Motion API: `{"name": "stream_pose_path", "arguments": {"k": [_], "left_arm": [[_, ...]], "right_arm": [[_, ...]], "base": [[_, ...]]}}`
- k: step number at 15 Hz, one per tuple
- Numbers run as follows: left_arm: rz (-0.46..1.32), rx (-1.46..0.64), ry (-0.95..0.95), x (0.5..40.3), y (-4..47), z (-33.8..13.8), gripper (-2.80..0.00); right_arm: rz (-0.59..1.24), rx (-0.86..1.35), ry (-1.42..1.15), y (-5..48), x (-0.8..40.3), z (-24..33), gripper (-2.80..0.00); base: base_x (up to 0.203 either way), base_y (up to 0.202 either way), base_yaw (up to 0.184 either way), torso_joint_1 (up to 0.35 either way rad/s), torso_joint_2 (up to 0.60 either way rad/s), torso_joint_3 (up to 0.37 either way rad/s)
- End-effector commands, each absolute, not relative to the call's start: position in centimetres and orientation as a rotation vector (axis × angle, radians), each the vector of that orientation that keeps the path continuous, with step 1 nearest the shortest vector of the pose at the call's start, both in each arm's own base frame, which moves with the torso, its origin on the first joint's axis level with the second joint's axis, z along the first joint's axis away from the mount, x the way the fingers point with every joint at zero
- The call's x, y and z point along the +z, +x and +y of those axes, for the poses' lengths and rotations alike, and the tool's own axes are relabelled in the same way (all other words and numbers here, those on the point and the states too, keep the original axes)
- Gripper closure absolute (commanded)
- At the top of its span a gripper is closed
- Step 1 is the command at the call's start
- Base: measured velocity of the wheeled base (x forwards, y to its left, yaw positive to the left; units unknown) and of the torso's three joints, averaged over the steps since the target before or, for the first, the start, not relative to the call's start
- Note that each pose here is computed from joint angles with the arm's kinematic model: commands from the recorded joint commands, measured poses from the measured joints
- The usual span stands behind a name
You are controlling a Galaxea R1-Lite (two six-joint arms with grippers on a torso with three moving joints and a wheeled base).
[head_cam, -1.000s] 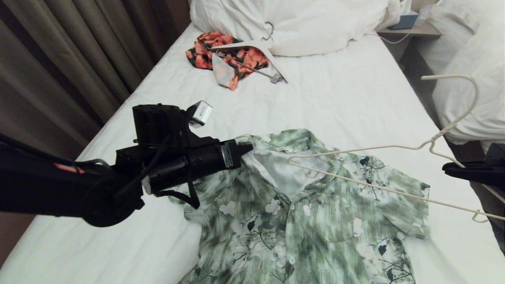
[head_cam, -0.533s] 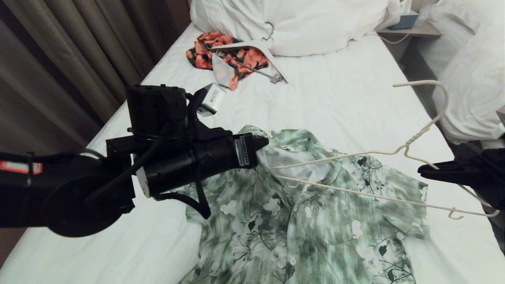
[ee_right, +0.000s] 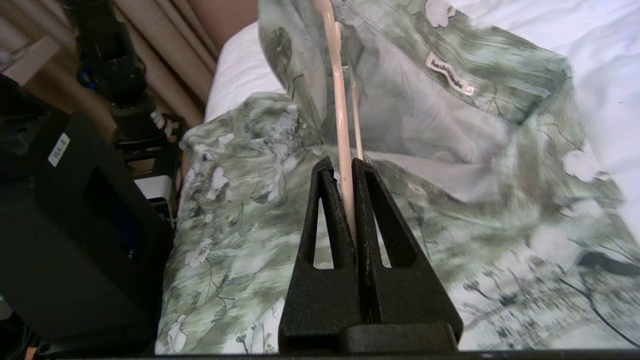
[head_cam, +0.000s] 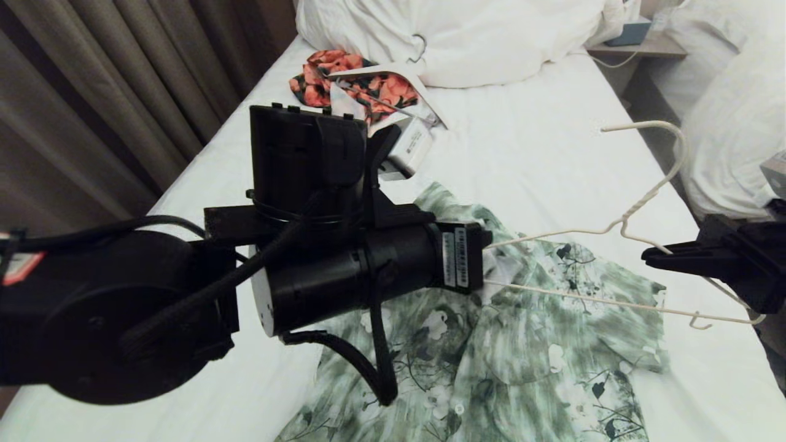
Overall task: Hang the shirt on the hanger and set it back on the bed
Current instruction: Hook one side of the shirt onto the hanger
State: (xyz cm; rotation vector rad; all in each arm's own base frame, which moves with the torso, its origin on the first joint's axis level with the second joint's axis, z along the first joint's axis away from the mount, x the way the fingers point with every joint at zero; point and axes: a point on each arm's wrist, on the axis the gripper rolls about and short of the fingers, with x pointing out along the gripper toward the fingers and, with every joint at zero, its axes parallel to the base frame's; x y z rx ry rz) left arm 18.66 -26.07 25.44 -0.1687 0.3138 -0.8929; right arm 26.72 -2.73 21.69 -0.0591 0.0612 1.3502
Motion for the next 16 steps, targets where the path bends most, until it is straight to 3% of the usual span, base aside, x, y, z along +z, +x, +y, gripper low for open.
{"name": "stream_pose_path", "arguments": {"k": [1, 6, 16], "left_arm": [[0.315, -0.919, -0.159, 25.2, 18.5, -27.7, 0.0], [0.266, -0.854, -0.093, 24.2, 20.2, -32.0, 0.0], [0.23, -0.918, -0.084, 23.9, 14.9, -37.0, 0.0]], "right_arm": [[0.057, 1.367, -0.051, 27.1, 21.5, -2.5, 0.0], [0.051, 1.378, -0.057, 27.6, 21.6, -2.2, 0.0], [0.039, 1.41, -0.067, 27.9, 21.9, -1.4, 0.0]], "base": [[0.0, 0.0, 0.0, 0.0, 0.0, 0.0], [0.0, 0.0, 0.0, 0.0, 0.0, 0.0], [0.0, 0.0, 0.0, 0.0, 0.0, 0.0]]}}
